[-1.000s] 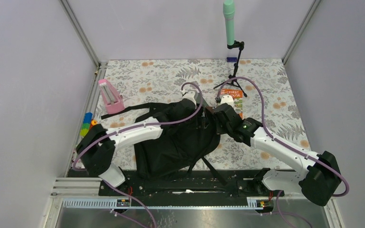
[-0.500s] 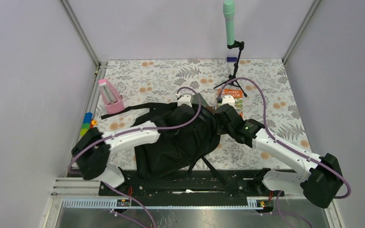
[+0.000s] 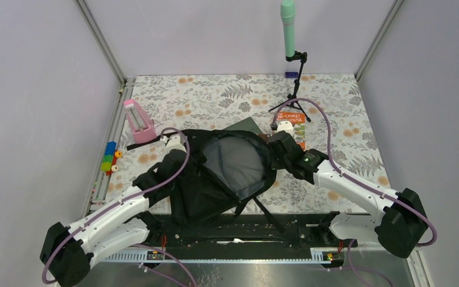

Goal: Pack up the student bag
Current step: Unzip the student bag at the center of the board.

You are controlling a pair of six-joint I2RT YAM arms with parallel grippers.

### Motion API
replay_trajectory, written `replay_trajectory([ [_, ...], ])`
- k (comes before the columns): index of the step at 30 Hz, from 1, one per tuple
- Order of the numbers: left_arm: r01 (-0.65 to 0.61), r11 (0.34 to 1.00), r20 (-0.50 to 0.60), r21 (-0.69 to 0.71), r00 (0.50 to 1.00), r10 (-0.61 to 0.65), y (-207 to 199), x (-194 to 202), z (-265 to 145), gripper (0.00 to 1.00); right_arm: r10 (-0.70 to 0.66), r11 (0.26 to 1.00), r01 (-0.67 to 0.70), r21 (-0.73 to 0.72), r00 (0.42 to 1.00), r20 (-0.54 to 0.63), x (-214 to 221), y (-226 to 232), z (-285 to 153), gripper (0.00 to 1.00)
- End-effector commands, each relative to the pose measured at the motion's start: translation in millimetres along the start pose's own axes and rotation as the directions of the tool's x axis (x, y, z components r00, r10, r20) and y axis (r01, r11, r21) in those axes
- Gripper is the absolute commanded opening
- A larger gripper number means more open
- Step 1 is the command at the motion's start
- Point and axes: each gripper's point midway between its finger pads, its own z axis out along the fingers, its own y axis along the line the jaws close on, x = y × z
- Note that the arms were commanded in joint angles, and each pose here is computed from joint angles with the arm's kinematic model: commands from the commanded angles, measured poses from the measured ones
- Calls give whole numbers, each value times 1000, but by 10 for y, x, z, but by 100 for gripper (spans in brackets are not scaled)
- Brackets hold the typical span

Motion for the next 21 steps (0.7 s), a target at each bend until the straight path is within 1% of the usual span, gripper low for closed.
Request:
replay_trajectory([
  [1, 64, 995, -21, -82, 998, -66, 369, 169, -87, 5, 24, 1000, -24, -9, 1000, 2, -15, 36, 70, 0],
  [2, 70, 995, -25, -75, 997, -72, 378, 191, -111, 11, 22, 1000, -22, -14, 1000, -2, -8, 46, 73, 0],
  [6, 83, 996, -19, -45, 996, -84, 317, 117, -250, 27, 21, 1000, -21, -20, 1000, -1, -25, 62, 67, 0],
  [7, 85, 994, -9, -63, 996, -86, 326, 63, -303, 28, 21, 1000, -21, -21, 1000, 1, -27, 61, 63, 0],
  [9, 70, 993, 13, -94, 998, -69, 329, -79, -413, 35, 25, 999, -25, -25, 1000, 6, -43, 64, 49, 0],
  [10, 65, 992, 29, -106, 998, -62, 322, -159, -467, 37, 25, 999, -24, -26, 1000, 7, -43, 65, 44, 0],
  [13, 57, 994, 74, -91, 996, -50, 231, -380, -620, 48, 24, 999, -24, -28, 1000, 12, -56, 64, 33, 0],
  [15, 63, 995, 109, -70, 992, -56, 159, -521, -723, 51, 22, 999, -21, -27, 1000, 13, -57, 58, 32, 0],
  [19, 92, 996, 158, -18, 983, -89, 27, -706, -859, 53, 20, 999, -20, -29, 1000, 17, -71, 63, 22, 0],
  [21, 114, 992, 162, 50, 979, -121, -120, -755, -860, 63, 21, 999, -20, -30, 1000, 20, -80, 65, 18, 0],
])
